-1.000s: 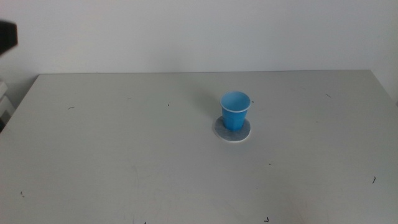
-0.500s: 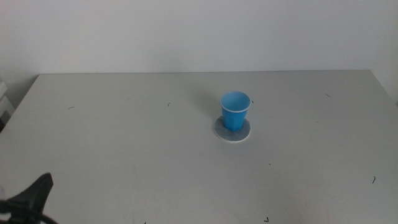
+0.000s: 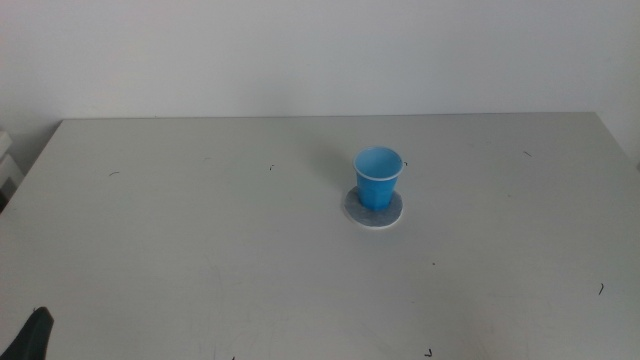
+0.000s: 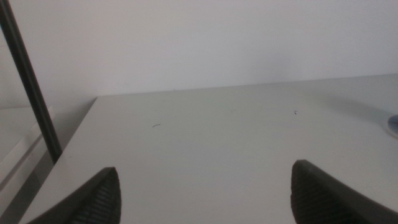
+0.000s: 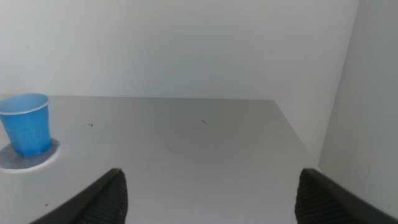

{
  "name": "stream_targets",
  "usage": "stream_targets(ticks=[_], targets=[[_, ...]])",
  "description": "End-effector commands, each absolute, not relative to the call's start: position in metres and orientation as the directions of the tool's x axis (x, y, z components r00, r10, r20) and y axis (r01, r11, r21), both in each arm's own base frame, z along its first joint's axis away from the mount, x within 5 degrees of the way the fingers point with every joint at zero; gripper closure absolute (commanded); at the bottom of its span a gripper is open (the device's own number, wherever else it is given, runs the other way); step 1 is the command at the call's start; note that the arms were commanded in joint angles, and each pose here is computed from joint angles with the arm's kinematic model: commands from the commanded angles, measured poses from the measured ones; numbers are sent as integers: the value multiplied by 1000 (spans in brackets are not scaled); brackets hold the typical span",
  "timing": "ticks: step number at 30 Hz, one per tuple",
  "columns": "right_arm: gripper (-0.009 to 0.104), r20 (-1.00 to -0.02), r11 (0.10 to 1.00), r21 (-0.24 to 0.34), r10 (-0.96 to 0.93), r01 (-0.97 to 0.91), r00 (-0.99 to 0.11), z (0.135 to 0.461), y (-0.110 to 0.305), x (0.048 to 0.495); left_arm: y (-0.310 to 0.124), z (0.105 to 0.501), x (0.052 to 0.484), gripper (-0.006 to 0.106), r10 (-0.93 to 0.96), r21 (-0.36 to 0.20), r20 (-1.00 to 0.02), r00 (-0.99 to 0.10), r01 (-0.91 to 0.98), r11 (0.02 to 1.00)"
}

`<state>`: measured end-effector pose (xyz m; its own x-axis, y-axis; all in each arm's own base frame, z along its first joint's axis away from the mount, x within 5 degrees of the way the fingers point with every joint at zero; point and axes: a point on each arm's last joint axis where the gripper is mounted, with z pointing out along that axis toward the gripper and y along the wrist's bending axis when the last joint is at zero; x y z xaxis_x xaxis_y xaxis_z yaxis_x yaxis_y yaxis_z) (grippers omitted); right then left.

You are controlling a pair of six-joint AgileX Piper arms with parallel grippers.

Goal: Place an empty cup on a cup mat.

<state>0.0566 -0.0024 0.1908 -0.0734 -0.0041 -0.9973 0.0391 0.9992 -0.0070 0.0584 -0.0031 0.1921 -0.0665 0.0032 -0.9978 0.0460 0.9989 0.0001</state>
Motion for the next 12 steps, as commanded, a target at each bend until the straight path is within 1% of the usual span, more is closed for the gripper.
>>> stream_targets(ticks=[1, 5, 12], targets=[[1, -999, 999, -26, -27, 39, 35, 202, -2, 54, -2, 200, 57, -5, -11, -11, -1000, 14, 23, 1000], [1, -999, 999, -26, -27, 39, 35, 202, -2, 54, 0, 201, 55, -5, -10, -11, -999, 36, -2, 1000], [1, -999, 999, -26, -27, 39, 35, 202, -2, 54, 1, 201, 55, -5, -10, -11, -999, 32, -15, 1000]])
